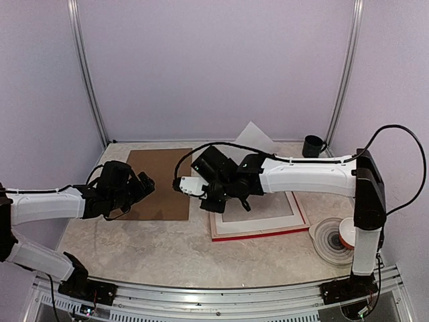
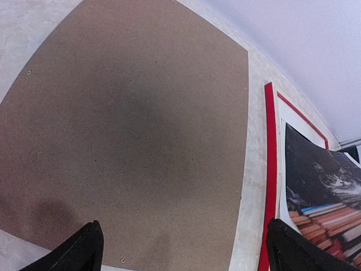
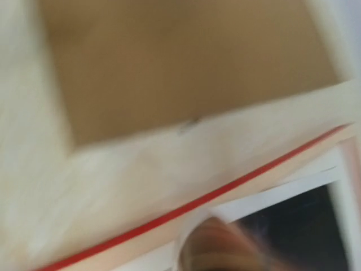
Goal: Put the photo into the frame
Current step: Adjust the photo on the mat board.
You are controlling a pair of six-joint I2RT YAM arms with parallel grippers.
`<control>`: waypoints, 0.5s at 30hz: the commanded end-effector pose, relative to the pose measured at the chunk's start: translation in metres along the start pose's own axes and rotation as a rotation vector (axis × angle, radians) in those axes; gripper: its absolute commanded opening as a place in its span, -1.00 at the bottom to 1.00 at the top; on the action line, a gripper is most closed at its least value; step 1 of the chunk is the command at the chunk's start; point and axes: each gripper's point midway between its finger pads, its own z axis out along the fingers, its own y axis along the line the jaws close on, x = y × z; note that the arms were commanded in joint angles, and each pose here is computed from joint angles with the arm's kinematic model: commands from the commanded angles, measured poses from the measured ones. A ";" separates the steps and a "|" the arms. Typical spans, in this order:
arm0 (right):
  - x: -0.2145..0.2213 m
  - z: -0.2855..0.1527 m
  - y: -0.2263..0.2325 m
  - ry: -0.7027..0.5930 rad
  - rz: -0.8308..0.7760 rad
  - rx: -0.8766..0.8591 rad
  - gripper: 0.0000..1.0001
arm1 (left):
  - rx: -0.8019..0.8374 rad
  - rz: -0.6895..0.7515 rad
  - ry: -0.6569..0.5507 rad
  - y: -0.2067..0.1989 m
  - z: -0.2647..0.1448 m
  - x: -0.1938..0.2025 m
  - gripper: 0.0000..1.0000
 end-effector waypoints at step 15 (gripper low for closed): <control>0.027 0.039 0.117 0.218 -0.375 -0.014 -0.99 | -0.076 -0.074 -0.089 0.049 -0.004 -0.023 0.98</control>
